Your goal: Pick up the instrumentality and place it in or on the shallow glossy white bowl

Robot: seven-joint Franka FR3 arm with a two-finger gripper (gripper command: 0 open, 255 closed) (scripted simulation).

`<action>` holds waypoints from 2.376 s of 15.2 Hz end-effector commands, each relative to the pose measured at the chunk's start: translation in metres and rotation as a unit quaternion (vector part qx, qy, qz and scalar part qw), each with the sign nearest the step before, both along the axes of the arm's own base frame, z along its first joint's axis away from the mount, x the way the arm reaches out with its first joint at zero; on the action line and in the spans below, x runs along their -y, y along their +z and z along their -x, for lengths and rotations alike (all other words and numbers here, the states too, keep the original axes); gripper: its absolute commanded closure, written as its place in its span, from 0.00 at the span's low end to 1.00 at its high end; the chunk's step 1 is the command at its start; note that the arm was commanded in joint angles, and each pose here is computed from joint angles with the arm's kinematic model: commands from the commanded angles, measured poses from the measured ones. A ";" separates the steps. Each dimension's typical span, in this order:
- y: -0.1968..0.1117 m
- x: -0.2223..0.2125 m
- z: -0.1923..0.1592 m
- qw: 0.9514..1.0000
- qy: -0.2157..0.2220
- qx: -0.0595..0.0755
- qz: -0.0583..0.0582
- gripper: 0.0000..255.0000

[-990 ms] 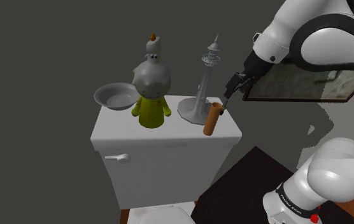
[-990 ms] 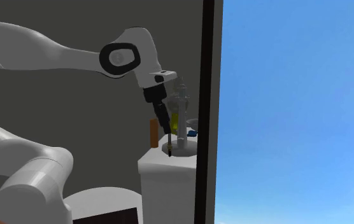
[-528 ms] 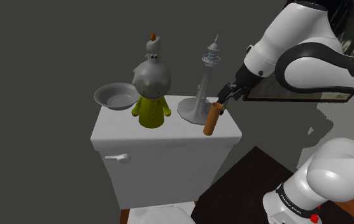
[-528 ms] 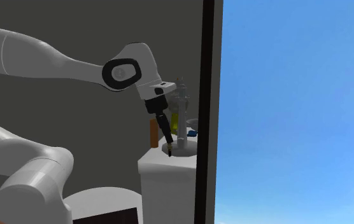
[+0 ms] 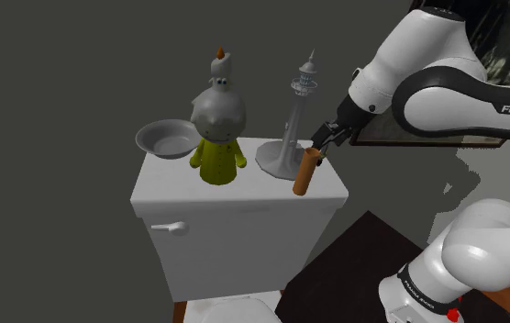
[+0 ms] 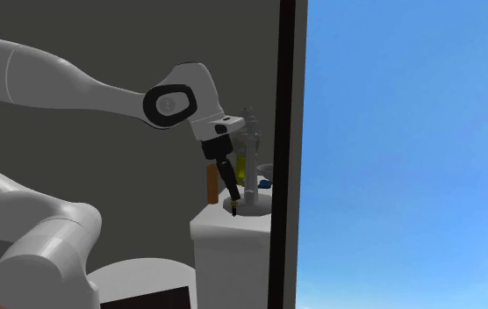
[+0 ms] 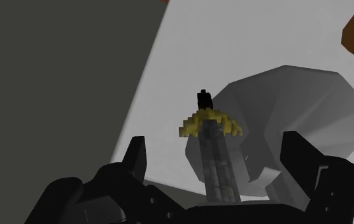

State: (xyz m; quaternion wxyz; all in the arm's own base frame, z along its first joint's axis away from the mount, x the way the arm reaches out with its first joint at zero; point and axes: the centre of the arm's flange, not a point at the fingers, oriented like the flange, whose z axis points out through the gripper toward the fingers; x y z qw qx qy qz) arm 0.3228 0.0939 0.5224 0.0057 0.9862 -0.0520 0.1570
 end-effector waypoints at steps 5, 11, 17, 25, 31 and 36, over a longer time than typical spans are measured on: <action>0.000 0.000 0.000 1.000 0.000 0.000 0.000 1.00; 0.005 0.000 0.000 1.000 0.000 0.000 0.000 1.00; 0.037 0.000 0.000 1.000 0.000 0.000 0.000 1.00; 0.079 0.000 0.000 1.000 0.000 0.000 0.000 1.00; 0.111 0.000 0.000 1.000 0.000 0.000 0.000 1.00; 0.119 -0.030 -0.026 1.000 0.000 0.000 0.000 1.00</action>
